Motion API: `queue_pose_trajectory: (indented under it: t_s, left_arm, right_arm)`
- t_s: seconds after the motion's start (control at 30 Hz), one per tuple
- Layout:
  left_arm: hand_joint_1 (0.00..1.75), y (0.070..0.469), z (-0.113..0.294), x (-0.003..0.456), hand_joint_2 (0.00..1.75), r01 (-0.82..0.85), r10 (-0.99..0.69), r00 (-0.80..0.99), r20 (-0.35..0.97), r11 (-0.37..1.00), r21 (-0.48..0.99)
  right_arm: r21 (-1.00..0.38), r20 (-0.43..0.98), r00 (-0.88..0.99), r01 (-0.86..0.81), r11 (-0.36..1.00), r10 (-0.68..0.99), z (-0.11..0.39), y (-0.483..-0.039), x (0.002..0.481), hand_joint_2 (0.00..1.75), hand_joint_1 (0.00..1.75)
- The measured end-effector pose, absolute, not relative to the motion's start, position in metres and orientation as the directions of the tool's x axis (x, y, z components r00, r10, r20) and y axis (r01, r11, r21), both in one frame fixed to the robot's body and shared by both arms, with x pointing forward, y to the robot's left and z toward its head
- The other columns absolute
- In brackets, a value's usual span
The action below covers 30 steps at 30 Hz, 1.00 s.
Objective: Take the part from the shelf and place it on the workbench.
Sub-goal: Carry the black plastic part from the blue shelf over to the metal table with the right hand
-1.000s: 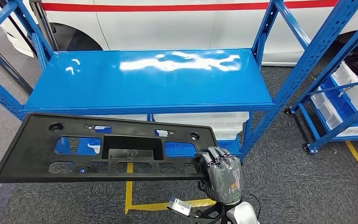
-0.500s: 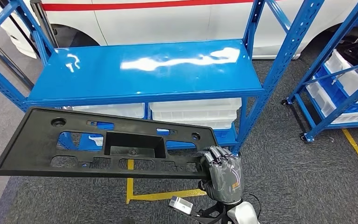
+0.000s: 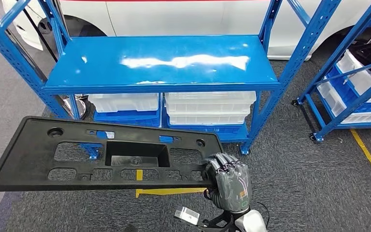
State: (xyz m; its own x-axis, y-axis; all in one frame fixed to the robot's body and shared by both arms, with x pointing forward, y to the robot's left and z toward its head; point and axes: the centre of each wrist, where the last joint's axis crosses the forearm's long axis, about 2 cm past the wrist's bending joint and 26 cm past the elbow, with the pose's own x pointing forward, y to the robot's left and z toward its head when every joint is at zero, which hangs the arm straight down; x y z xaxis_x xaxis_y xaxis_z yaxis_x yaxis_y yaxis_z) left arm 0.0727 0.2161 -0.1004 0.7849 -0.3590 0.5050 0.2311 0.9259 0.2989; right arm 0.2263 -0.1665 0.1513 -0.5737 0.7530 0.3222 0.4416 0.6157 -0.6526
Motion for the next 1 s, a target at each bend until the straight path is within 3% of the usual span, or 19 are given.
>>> queue_pose_trajectory:
  t_s: [1.0]
  left_arm:
    - [0.0,0.2173,-0.1011,0.0692,1.75,0.228,-0.361,0.786,0.502,0.924,0.307]
  right_arm:
    - [-0.647,0.368,-0.576,0.404,0.646,0.73,0.1437,-0.169,0.2185,1.75,1.75]
